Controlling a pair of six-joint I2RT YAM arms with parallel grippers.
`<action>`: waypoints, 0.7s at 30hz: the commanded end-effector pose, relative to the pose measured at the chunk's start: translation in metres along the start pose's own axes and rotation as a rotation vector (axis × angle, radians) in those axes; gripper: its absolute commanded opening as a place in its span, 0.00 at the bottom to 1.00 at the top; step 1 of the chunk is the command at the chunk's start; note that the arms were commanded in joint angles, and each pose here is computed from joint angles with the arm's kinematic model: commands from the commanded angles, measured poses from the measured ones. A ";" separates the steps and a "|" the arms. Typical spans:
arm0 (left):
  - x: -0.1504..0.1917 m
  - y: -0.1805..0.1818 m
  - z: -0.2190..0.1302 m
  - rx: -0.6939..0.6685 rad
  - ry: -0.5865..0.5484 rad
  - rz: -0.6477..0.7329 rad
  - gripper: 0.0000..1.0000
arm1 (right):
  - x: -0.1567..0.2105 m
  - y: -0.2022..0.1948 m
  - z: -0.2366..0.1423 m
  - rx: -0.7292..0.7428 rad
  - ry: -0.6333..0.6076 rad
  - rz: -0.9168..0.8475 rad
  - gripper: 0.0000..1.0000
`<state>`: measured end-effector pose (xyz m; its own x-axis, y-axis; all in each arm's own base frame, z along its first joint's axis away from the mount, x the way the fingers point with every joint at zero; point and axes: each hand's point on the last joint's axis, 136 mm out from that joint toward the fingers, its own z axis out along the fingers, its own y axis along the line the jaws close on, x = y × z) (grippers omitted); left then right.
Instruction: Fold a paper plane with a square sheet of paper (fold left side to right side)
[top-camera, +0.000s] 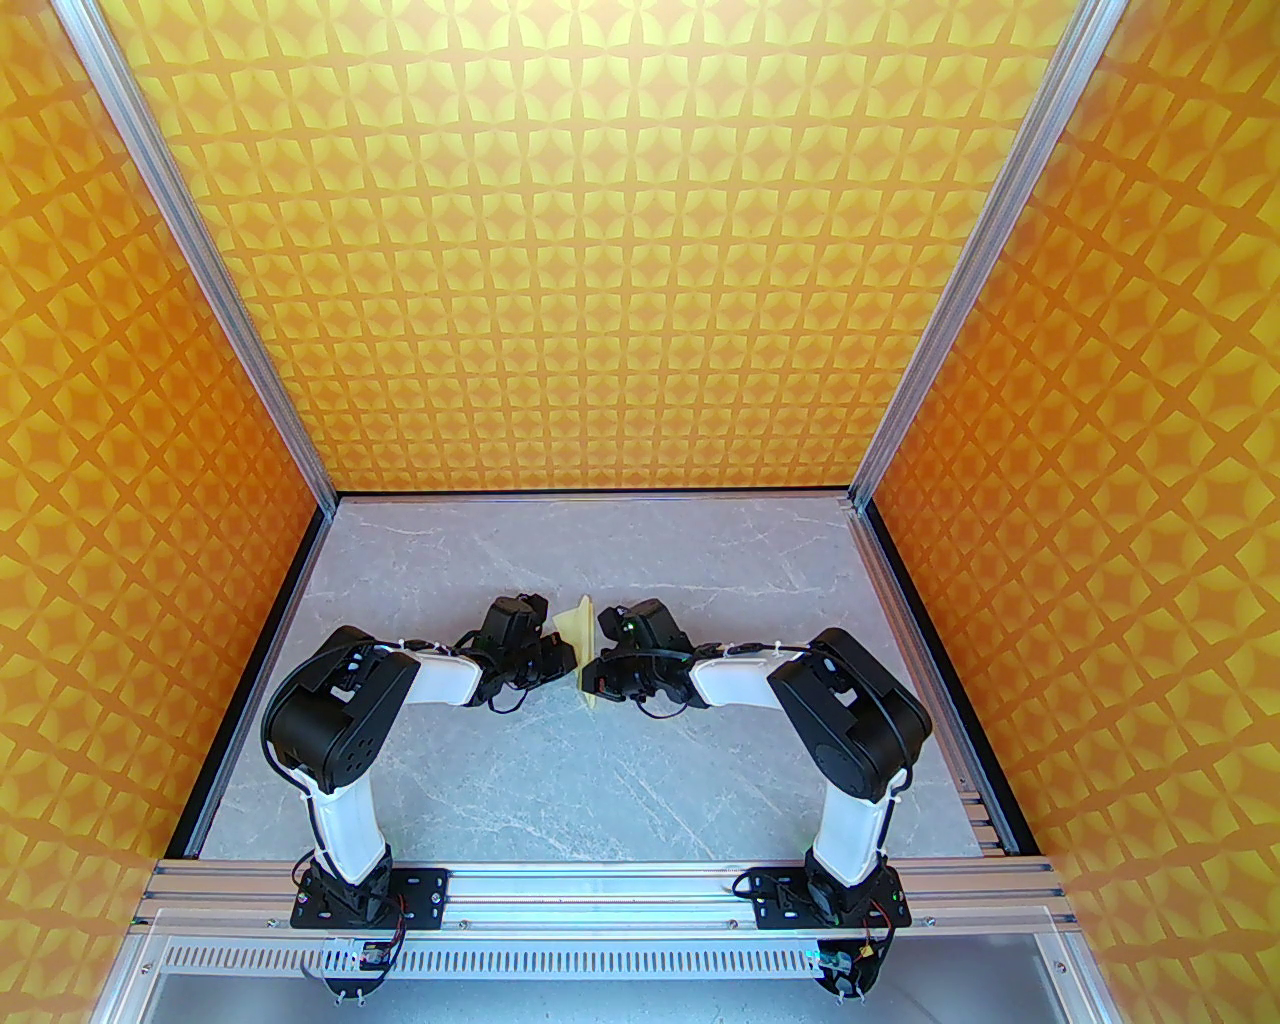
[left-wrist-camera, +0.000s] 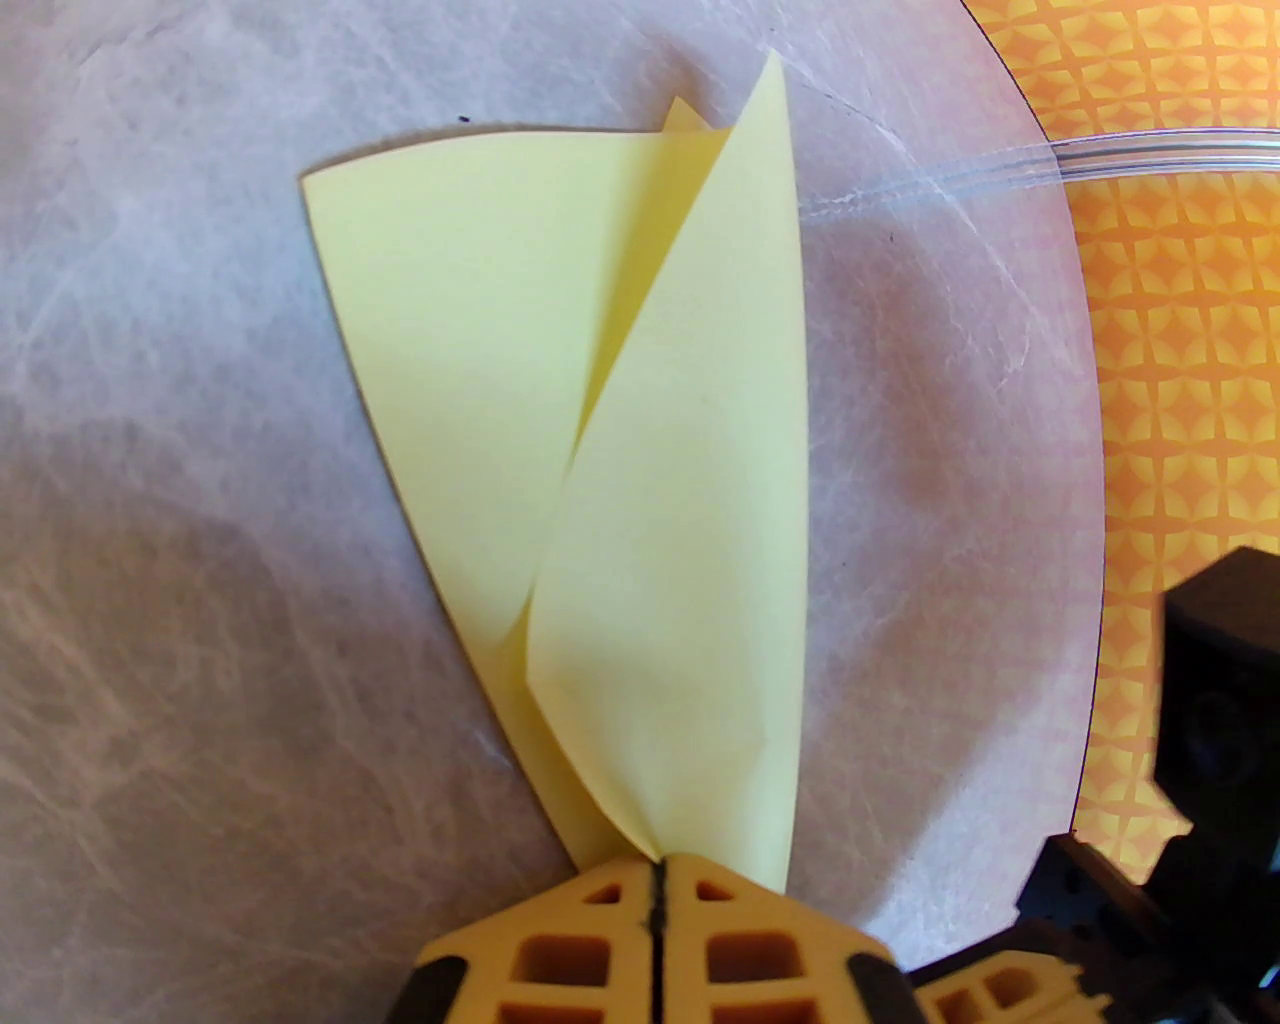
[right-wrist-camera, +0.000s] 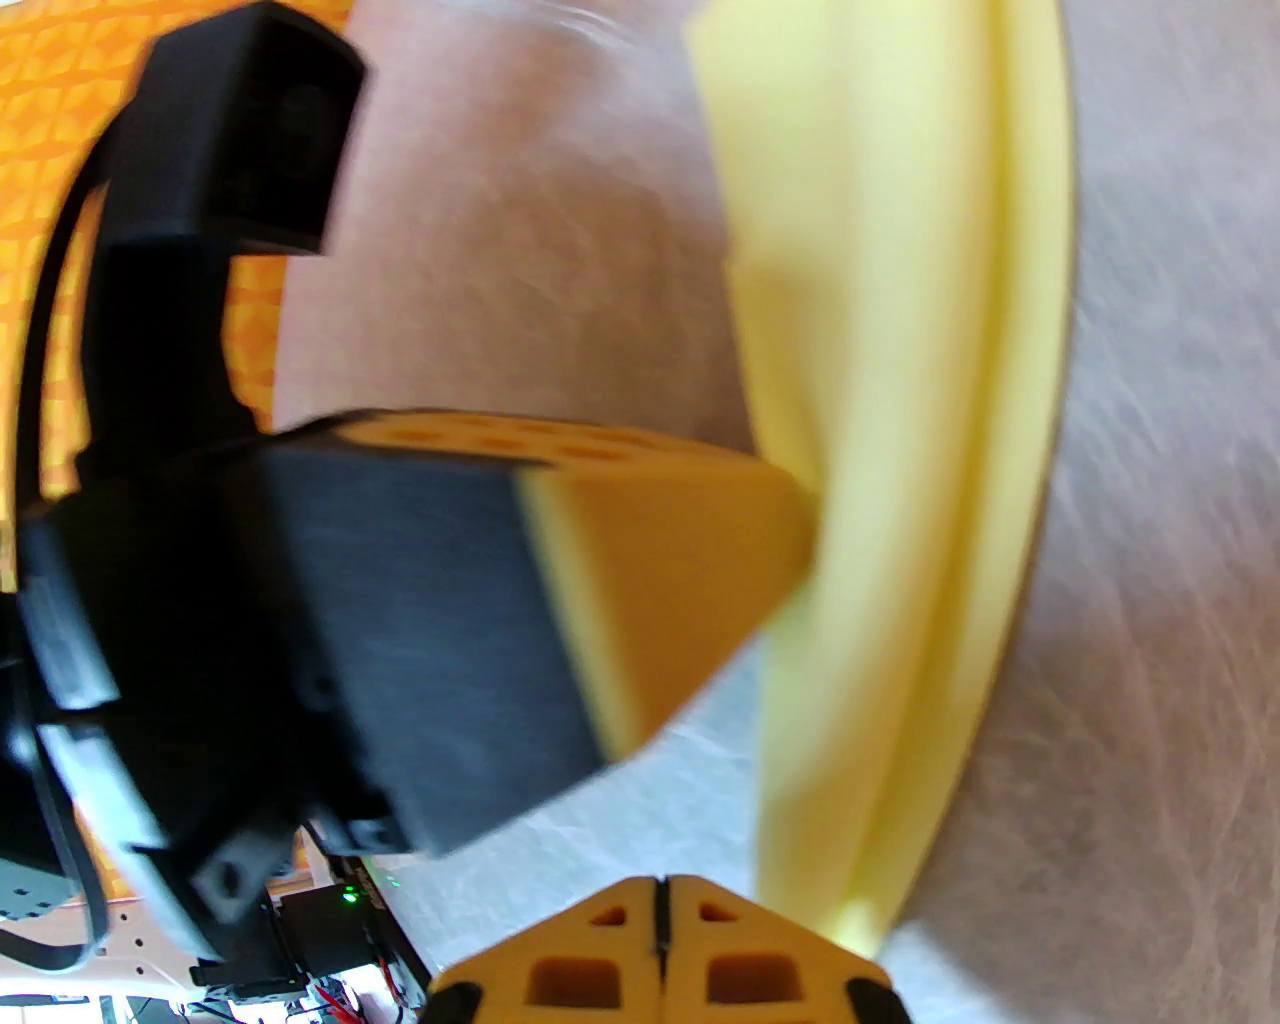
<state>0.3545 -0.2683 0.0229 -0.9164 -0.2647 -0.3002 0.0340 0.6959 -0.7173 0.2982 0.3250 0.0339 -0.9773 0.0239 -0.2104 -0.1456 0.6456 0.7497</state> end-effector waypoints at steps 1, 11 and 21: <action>0.003 0.006 0.007 -0.016 0.017 -0.008 0.05 | 0.006 -0.011 0.003 0.036 0.036 0.001 0.02; 0.003 0.004 0.008 -0.014 0.020 -0.007 0.05 | 0.013 -0.027 0.003 0.104 0.051 -0.006 0.02; 0.004 0.005 0.011 -0.017 0.025 -0.008 0.05 | 0.029 -0.054 0.000 0.218 0.100 0.005 0.00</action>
<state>0.3539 -0.2699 0.0227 -0.9182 -0.2605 -0.2983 0.0365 0.6944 -0.7187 0.2931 0.3129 0.0170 -0.9768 -0.0271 -0.2124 -0.1676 0.7140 0.6798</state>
